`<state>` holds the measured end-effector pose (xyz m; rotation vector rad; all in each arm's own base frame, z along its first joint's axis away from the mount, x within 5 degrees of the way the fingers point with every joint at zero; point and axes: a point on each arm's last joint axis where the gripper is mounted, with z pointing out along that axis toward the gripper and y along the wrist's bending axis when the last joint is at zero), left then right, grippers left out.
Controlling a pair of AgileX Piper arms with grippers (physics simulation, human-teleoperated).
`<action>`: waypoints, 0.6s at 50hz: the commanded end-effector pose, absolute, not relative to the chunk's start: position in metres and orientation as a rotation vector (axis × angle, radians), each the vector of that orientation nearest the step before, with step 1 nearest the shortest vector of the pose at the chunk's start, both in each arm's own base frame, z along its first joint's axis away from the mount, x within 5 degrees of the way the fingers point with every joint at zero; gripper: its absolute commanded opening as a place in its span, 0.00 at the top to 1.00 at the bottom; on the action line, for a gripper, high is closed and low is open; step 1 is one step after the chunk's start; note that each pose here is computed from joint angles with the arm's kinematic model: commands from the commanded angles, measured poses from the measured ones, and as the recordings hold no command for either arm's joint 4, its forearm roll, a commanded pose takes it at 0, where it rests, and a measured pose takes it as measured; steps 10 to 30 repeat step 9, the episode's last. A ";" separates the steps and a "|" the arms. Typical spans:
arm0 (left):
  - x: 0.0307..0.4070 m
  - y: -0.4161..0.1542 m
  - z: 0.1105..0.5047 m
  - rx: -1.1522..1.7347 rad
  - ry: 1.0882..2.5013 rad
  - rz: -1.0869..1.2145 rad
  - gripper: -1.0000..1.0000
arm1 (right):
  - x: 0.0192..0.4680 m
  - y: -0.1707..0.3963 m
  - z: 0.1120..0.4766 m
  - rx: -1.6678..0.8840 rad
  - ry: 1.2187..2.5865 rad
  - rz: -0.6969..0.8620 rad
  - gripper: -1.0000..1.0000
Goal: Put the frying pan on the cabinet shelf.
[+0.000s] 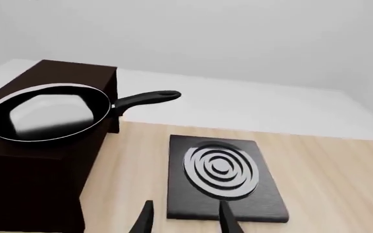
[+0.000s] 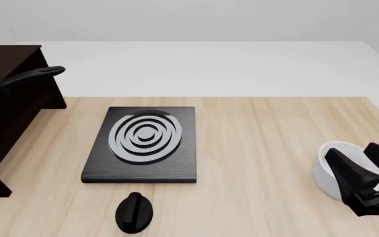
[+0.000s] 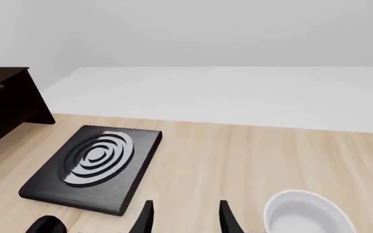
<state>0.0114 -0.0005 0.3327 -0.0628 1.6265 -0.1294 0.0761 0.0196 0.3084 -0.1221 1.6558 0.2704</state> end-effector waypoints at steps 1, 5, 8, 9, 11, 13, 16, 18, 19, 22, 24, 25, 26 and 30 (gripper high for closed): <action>-0.009 0.000 0.334 -0.036 1.646 -0.089 0.00 | 0.073 0.019 0.303 -0.141 1.651 0.254 0.00; -0.014 0.000 0.341 -0.047 1.636 -0.079 0.00 | 0.070 0.017 0.300 -0.104 1.650 0.262 0.00; -0.020 0.000 0.351 -0.055 1.622 -0.068 0.00 | 0.068 0.015 0.304 -0.115 1.636 0.228 0.00; -0.021 0.000 0.352 -0.055 1.620 -0.068 0.00 | 0.069 0.015 0.305 -0.114 1.637 0.226 0.00; -0.021 0.000 0.352 -0.055 1.620 -0.068 0.00 | 0.069 0.015 0.305 -0.114 1.637 0.226 0.00; -0.021 0.000 0.352 -0.055 1.620 -0.068 0.00 | 0.069 0.015 0.305 -0.114 1.637 0.226 0.00; -0.021 0.000 0.352 -0.055 1.620 -0.068 0.00 | 0.069 0.015 0.305 -0.114 1.637 0.226 0.00; -0.021 0.000 0.352 -0.055 1.620 -0.068 0.00 | 0.069 0.015 0.305 -0.114 1.637 0.226 0.00; -0.021 0.000 0.352 -0.055 1.620 -0.068 0.00 | 0.069 0.015 0.305 -0.114 1.637 0.226 0.00; -0.021 0.000 0.352 -0.055 1.620 -0.068 0.00 | 0.069 0.015 0.305 -0.114 1.637 0.226 0.00; -0.021 0.000 0.352 -0.055 1.620 -0.068 0.00 | 0.069 0.015 0.305 -0.114 1.637 0.226 0.00; -0.021 0.000 0.352 -0.055 1.620 -0.068 0.00 | 0.069 0.015 0.305 -0.114 1.637 0.226 0.00; -0.021 0.000 0.352 -0.055 1.620 -0.068 0.00 | 0.069 0.015 0.305 -0.114 1.637 0.226 0.00; -0.021 0.000 0.352 -0.055 1.620 -0.068 0.00 | 0.069 0.015 0.305 -0.114 1.637 0.226 0.00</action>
